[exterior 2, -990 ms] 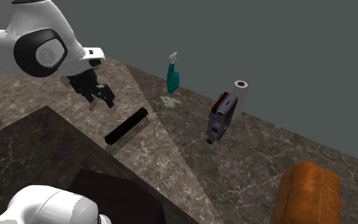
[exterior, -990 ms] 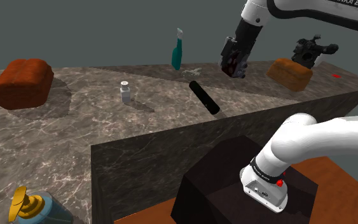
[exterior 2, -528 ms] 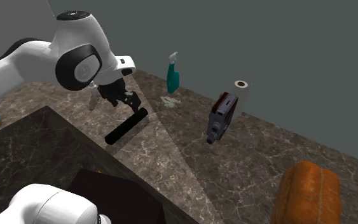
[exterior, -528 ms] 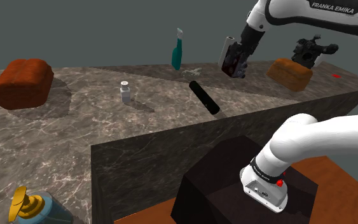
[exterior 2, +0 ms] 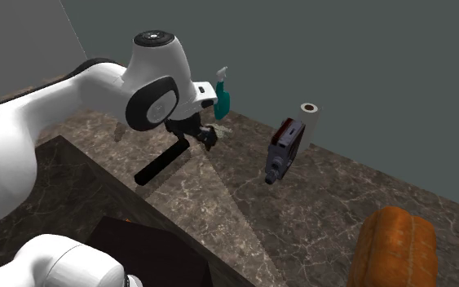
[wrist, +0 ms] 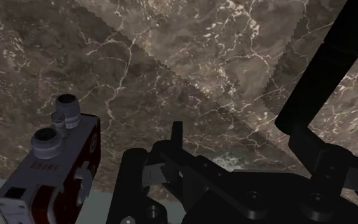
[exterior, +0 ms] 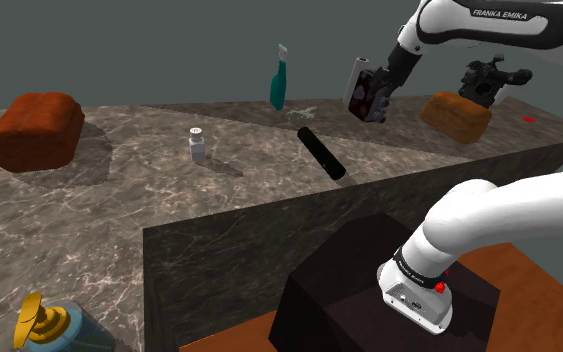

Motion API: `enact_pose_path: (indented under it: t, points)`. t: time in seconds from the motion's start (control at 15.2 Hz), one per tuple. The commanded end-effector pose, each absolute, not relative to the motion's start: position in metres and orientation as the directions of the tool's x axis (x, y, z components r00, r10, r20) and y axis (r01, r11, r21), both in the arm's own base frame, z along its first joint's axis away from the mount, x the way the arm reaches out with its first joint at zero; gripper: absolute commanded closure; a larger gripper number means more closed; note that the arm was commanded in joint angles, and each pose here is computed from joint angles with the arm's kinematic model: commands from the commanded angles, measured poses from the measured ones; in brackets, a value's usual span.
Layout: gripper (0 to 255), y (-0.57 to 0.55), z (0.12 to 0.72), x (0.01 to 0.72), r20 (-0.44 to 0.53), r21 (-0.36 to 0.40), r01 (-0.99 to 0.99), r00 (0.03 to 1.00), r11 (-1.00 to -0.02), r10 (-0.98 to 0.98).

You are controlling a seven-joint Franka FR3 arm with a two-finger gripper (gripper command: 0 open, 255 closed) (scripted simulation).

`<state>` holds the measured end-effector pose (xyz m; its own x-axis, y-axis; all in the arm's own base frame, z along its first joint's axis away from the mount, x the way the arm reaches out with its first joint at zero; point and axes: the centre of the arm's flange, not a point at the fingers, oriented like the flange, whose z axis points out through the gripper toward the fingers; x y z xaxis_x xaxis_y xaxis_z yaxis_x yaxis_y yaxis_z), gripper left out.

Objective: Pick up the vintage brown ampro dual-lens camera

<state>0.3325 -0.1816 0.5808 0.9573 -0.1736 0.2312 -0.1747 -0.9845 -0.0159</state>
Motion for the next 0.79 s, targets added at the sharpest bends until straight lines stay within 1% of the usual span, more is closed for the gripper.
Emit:
enact_pose_path:
  t: [0.0, 0.73]
  points:
    - [0, -0.209, 0.574, 0.337, 0.242, -0.021, -0.179, 0.954, -0.984, -0.178]
    - [0, -0.35, 0.538, 0.355, 0.296, -0.057, -0.2, 0.932, -0.978, -0.208]
